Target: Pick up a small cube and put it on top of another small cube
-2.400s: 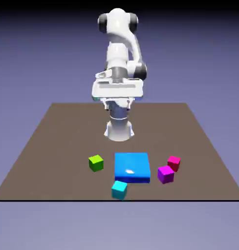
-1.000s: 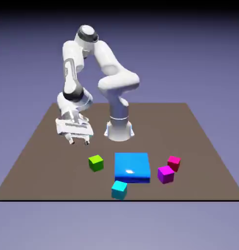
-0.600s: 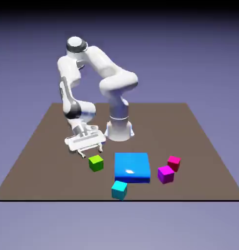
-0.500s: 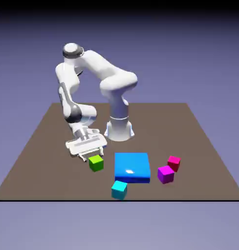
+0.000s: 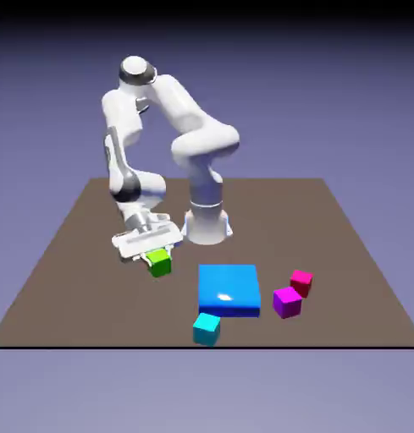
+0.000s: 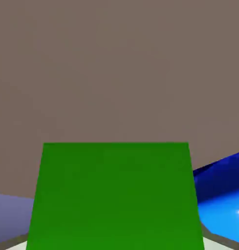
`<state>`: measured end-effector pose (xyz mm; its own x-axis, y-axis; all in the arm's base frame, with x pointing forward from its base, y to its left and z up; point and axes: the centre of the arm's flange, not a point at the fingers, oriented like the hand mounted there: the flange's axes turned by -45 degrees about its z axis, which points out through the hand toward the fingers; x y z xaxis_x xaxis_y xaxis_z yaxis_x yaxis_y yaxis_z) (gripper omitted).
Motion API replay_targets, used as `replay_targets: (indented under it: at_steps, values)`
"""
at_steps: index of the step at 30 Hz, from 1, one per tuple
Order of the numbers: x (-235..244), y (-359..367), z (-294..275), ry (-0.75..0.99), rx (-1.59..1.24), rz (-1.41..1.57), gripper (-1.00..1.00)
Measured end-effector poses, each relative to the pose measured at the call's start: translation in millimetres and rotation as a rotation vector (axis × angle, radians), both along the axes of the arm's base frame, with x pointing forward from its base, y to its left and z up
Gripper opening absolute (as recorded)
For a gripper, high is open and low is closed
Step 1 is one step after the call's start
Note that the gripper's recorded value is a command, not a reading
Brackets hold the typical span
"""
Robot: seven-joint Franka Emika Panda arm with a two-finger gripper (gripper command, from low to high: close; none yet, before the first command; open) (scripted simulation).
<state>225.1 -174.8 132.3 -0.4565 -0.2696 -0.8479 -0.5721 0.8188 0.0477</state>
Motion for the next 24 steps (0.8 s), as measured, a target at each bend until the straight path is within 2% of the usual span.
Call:
replay_targets:
  at_steps: [13, 24]
  values:
    - [67.6, 81.5, 37.0, 0.105, 0.028, 0.159, -1.00]
    - [111.3, 215.7, 53.0, 0.042, -0.001, 0.316, -1.00]
